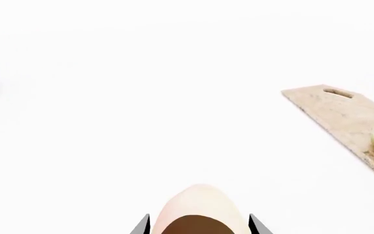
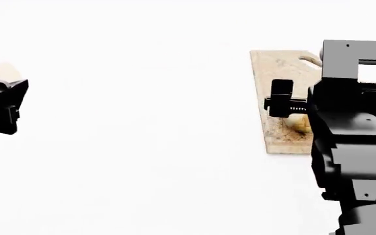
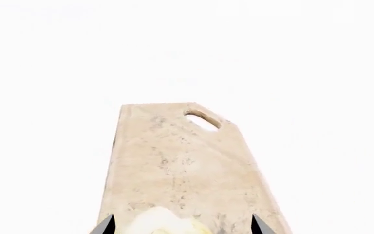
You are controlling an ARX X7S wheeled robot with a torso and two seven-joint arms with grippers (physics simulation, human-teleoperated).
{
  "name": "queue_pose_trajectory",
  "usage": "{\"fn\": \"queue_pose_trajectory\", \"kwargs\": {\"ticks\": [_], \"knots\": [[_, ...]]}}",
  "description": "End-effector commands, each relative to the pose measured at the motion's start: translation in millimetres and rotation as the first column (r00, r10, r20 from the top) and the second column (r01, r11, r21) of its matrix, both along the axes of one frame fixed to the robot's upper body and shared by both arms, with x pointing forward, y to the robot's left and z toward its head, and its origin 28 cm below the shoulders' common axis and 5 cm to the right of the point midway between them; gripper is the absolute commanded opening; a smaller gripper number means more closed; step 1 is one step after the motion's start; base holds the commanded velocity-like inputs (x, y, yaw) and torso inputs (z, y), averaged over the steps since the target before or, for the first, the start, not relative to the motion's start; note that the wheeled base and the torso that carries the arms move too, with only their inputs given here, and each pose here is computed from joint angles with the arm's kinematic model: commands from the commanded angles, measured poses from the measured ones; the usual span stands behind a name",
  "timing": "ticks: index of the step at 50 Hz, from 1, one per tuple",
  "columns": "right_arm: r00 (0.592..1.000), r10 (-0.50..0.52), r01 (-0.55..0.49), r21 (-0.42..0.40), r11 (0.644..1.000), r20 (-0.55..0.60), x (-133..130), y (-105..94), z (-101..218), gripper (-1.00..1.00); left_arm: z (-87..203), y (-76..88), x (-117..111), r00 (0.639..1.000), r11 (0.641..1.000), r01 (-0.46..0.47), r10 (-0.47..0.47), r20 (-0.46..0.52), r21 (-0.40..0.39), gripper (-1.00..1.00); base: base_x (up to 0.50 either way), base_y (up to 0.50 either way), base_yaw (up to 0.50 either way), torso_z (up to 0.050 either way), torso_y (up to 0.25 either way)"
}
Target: Place the apricot and the ginger on separate cutting boards.
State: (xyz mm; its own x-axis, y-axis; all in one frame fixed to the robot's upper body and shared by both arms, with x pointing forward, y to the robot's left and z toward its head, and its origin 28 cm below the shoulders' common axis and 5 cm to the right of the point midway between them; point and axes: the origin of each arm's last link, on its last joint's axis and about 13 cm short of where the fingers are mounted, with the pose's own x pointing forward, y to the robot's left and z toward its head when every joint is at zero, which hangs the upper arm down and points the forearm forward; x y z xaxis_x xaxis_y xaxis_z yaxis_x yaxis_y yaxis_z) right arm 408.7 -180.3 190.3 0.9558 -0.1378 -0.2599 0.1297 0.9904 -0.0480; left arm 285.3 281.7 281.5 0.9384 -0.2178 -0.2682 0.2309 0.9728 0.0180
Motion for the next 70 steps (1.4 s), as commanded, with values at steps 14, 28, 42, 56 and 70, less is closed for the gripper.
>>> {"fn": "queue_pose_trajectory", "kwargs": {"ticks": [14,28,42,56,70], "knots": [[0.977,0.189,-0.186,-0.037,0.982,0.099,-22,17.8,92,1.0,10,-2.2,2,0.999,1.0,0.003,-0.003,0.034,-0.015,-1.0,0.0,0.0,0.0,0.0,0.0],[0.937,0.313,-0.311,-0.033,0.95,0.153,-42,21.5,110,1.0,19,-10.0,10,0.997,1.0,0.018,-0.017,0.082,-0.006,-1.0,0.0,0.0,0.0,0.0,0.0],[0.897,0.411,-0.415,-0.009,0.91,0.162,-88,25.5,93,1.0,21,-10.7,13,0.994,1.0,0.013,-0.011,0.112,-0.016,-1.0,0.0,0.0,0.0,0.0,0.0],[0.896,0.387,-0.404,0.038,0.914,0.217,-114,16.3,93,1.0,26,-13.2,0,0.99,1.0,0.024,-0.021,0.141,-0.02,-1.0,0.0,0.0,0.0,0.0,0.0],[0.894,0.393,-0.414,0.057,0.909,0.216,-112,17.8,82,1.0,23,-15.9,0,0.99,0.999,0.03,-0.026,0.139,-0.024,-1.0,0.02,0.16,0.0,0.0,0.0]]}}
